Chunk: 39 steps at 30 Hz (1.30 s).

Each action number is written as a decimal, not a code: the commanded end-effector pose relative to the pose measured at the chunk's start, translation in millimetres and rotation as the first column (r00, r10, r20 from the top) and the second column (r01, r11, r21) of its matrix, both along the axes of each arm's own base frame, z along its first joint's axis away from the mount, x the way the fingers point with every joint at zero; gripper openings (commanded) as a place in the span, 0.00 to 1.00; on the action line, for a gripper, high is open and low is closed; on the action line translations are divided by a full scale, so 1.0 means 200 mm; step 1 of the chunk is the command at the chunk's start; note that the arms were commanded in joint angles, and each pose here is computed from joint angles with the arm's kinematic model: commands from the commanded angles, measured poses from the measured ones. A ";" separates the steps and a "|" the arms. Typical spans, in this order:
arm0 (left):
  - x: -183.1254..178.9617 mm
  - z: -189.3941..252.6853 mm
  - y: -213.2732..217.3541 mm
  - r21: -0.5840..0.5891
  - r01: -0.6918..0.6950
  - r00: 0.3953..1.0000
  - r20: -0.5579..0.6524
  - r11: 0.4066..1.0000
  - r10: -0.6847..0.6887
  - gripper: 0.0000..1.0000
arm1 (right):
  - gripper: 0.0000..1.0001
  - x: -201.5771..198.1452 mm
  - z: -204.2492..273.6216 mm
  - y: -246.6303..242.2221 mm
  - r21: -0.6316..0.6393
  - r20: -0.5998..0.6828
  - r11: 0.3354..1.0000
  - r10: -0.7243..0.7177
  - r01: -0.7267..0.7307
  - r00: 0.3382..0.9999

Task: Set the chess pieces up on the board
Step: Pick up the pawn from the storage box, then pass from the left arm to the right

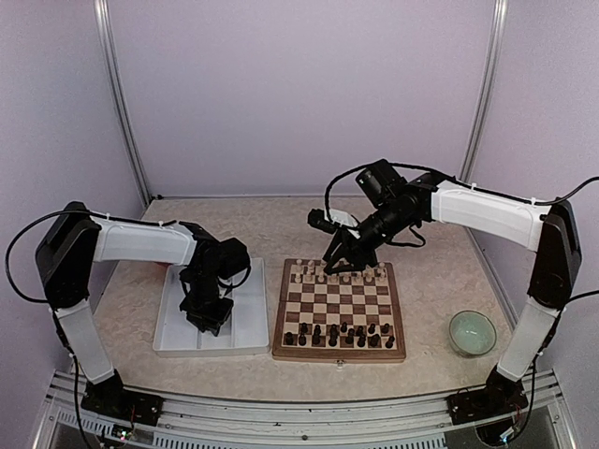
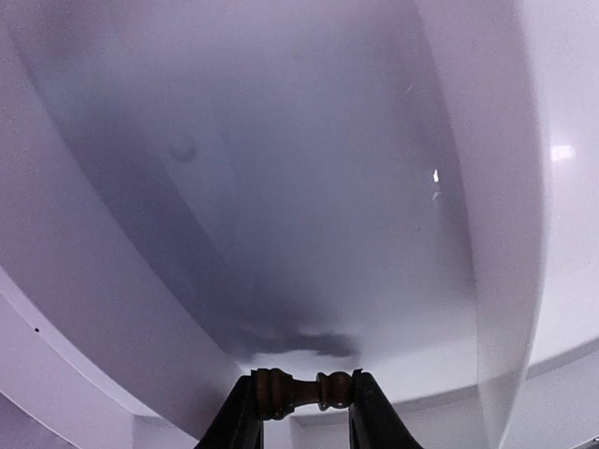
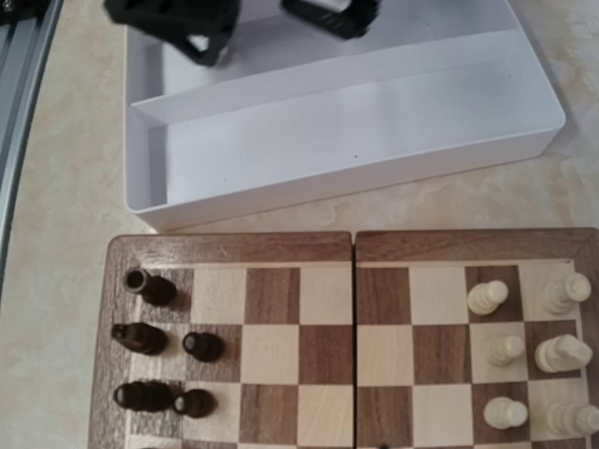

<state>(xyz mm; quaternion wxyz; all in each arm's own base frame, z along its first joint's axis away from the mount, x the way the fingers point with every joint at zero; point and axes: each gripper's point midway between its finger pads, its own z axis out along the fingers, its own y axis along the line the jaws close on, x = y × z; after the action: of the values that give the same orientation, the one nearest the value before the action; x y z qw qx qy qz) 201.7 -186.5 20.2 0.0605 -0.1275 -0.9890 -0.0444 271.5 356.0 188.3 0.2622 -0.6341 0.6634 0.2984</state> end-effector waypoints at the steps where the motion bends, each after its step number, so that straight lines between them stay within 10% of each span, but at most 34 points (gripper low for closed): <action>1: 0.12 0.05 0.02 0.017 -0.001 0.997 0.072 1.000 0.000 0.25 | 0.35 0.01 0.00 0.01 -0.001 -0.012 1.000 0.001 -0.001 1.000; 12: 0.15 0.11 -0.02 -0.038 -0.004 0.995 0.100 0.999 0.008 0.23 | 0.35 0.01 0.01 0.00 -0.002 -0.008 1.000 -0.003 0.003 1.000; 21: 0.21 0.37 -0.15 -0.333 -0.045 0.977 0.181 0.942 0.110 0.24 | 0.36 -0.02 0.10 0.01 0.043 0.003 0.999 0.029 -0.029 1.000; 29: 0.29 0.81 -0.49 -0.747 0.105 0.938 0.293 0.657 0.184 0.26 | 0.39 -0.07 0.24 0.14 0.128 0.068 0.982 0.129 -0.136 0.989; 39: 0.21 1.06 -0.71 -0.943 0.165 0.947 0.233 0.288 0.221 0.28 | 0.41 -0.08 0.20 0.37 0.066 0.257 0.992 0.091 -0.111 0.962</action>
<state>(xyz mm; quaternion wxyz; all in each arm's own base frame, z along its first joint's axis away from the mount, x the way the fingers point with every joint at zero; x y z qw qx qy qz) 252.0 -301.4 186.3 -0.1725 -0.0904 -0.8798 0.4335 244.8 415.2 229.0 0.3279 -0.6922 0.5753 0.2869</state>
